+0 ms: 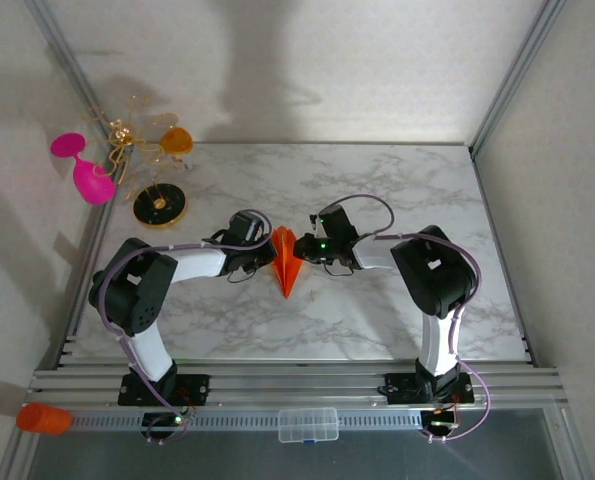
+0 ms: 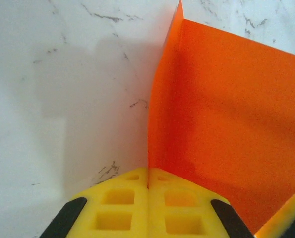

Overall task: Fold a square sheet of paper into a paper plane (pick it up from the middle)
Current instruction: Move the paper plane to the top-center of the table.

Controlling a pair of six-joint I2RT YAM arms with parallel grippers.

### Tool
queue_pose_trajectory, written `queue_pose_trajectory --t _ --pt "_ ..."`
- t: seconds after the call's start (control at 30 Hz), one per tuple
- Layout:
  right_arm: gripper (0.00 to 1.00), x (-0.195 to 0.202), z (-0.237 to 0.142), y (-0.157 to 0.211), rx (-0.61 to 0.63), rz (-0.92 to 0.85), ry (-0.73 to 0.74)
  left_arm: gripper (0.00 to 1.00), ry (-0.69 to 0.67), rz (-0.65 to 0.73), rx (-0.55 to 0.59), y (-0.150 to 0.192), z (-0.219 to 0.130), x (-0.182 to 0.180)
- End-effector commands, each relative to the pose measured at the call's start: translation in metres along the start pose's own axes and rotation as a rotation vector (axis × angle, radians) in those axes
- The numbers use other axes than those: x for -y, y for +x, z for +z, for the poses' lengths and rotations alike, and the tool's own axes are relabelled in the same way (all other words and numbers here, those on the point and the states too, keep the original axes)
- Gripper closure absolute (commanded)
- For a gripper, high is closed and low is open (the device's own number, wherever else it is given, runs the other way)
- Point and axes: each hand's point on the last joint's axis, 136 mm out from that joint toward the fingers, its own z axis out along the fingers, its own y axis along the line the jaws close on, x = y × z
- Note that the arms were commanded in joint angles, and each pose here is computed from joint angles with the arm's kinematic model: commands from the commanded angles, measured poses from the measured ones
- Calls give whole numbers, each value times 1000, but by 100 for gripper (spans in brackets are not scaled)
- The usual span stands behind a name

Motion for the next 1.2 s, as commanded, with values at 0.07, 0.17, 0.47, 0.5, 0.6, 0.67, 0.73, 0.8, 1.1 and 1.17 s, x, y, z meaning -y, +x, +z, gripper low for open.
queue_pose_trajectory --t 0.07,0.17,0.47,0.5,0.6,0.67,0.73,0.8,1.1,1.17 --pt "87 24 9 13 -53 38 113 100 -30 7 -8 -2 -1 -6" --pt "87 41 7 18 -50 87 195 100 -52 -24 27 -7 -7 -15" --pt "88 51 6 23 -50 159 246 84 -29 -71 102 -21 -34 -10" --pt "88 50 6 23 -55 159 247 80 -17 -68 110 -24 -37 -6" --pt "88 49 7 21 -58 158 249 73 26 -60 128 -29 -49 7" --pt "88 49 8 22 -61 160 250 71 54 -50 130 -29 -55 14" --pt "88 49 7 22 -64 162 256 70 87 -26 121 -24 -60 23" --pt "88 48 8 22 -67 163 256 70 109 3 104 -15 -62 31" --pt "88 50 9 24 -76 168 258 72 110 48 14 13 -41 35" --pt "88 50 9 24 -77 168 257 74 107 56 -2 16 -36 36"
